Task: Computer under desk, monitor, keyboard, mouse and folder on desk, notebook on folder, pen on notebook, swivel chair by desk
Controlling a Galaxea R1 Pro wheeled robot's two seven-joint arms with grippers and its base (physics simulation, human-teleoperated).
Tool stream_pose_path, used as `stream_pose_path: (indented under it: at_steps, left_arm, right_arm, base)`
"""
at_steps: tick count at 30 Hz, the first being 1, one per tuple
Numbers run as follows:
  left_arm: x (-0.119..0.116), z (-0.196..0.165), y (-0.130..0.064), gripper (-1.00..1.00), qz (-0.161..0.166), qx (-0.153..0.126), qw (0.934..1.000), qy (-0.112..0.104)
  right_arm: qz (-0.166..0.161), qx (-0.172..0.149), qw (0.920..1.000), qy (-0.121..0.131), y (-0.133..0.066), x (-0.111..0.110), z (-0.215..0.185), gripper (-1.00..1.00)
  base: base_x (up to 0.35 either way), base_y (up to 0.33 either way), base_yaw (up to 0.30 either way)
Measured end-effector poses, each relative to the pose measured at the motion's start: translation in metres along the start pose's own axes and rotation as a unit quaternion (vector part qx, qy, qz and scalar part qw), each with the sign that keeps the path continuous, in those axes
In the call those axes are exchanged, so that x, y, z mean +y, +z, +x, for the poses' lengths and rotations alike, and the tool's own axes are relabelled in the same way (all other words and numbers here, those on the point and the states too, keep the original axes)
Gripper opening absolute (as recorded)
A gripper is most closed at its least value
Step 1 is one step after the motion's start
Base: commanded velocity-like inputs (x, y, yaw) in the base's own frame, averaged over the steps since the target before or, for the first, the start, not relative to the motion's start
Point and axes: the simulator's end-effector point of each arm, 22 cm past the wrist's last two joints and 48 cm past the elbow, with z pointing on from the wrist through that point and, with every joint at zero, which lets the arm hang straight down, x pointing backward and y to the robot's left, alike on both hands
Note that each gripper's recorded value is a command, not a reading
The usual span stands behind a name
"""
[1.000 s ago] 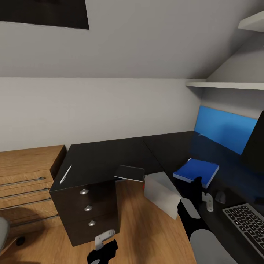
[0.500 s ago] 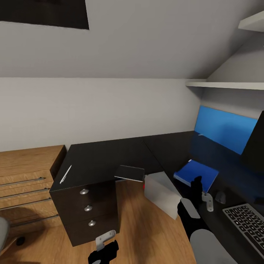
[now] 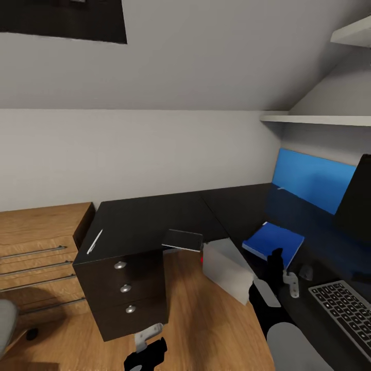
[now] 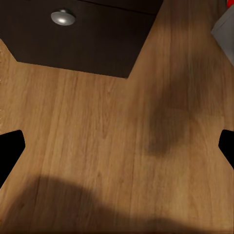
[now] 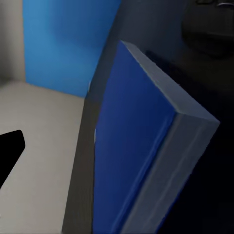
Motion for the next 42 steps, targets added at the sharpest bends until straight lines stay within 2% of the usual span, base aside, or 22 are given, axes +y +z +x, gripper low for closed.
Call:
stream_pose_path:
  at_steps: [14,22,25,26,28,30,33,34,36,37,38,39,42]
  left_arm:
    - [0.002,0.003,0.001,1.0,-0.002,0.003,1.0,0.002]
    - [0.003,0.005,0.002,1.0,-0.004,0.005,1.0,0.003]
    - [0.003,0.005,0.002,1.0,-0.004,0.005,1.0,0.003]
    - [0.003,0.005,0.002,1.0,-0.004,0.005,1.0,0.003]
    - [0.004,0.006,0.002,1.0,-0.005,0.006,1.0,0.004]
    - [0.004,0.007,0.002,1.0,-0.005,0.006,1.0,0.004]
    - [0.005,0.007,0.002,1.0,-0.006,0.006,1.0,0.004]
    - [0.005,0.005,0.002,1.0,-0.006,0.002,1.0,0.002]
    - [0.004,0.002,0.002,1.0,-0.006,-0.006,1.0,-0.005]
    - [0.004,-0.002,0.002,1.0,-0.005,-0.014,0.9998,-0.011]
    - [0.003,-0.003,0.002,1.0,-0.004,-0.018,0.9998,-0.011]
    - [0.003,-0.004,0.002,1.0,-0.003,-0.02,0.9997,-0.011]
    - [0.002,-0.01,0.002,1.0,-0.003,-0.034,0.9994,0.001]
  right_arm:
    - [0.002,0.003,1.0,-0.004,-0.001,-0.003,0.002,1.0]
    - [-0.01,0.01,0.9999,-0.007,-0.003,0.004,0.007,1.0]
    - [-0.023,0.02,0.9994,-0.014,-0.007,0.012,0.016,1.0]
    - [-0.039,0.03,0.9986,-0.021,-0.011,0.021,0.024,1.0]
    - [-0.095,0.059,0.9929,-0.042,-0.025,0.048,0.048,1.0]
    - [-0.128,0.081,0.9868,-0.057,-0.037,0.063,0.065,1.0]
    - [-0.162,0.113,0.9771,-0.079,-0.055,0.075,0.09,1.0]
    - [-0.174,0.143,0.9695,-0.097,-0.068,0.073,0.109,1.0]
    - [-0.169,0.179,0.9622,-0.115,-0.079,0.059,0.129,1.0]
    - [-0.152,0.236,0.9512,-0.129,-0.09,0.04,0.153,1.0]
    - [-0.141,0.268,0.9434,-0.134,-0.097,0.031,0.166,1.0]
    - [-0.136,0.285,0.939,-0.135,-0.1,0.026,0.173,1.0]
    - [-0.107,0.381,0.9077,-0.138,-0.125,0.004,0.205,1.0]
  base:
    - [-0.01,0.0,0.0]
    - [0.0,0.0,0.0]
    - [0.0,0.0,0.0]
    - [0.0,0.0,0.0]
    - [0.0,0.003,0.0]
    - [0.0,0.034,0.0]
    - [0.0,0.041,0.0]
    - [0.0,0.102,0.0]
    - [0.0,0.209,0.0]
    - [0.0,0.283,0.0]
    - [0.0,0.292,0.0]
    - [0.0,0.306,0.0]
    - [0.0,0.319,0.0]
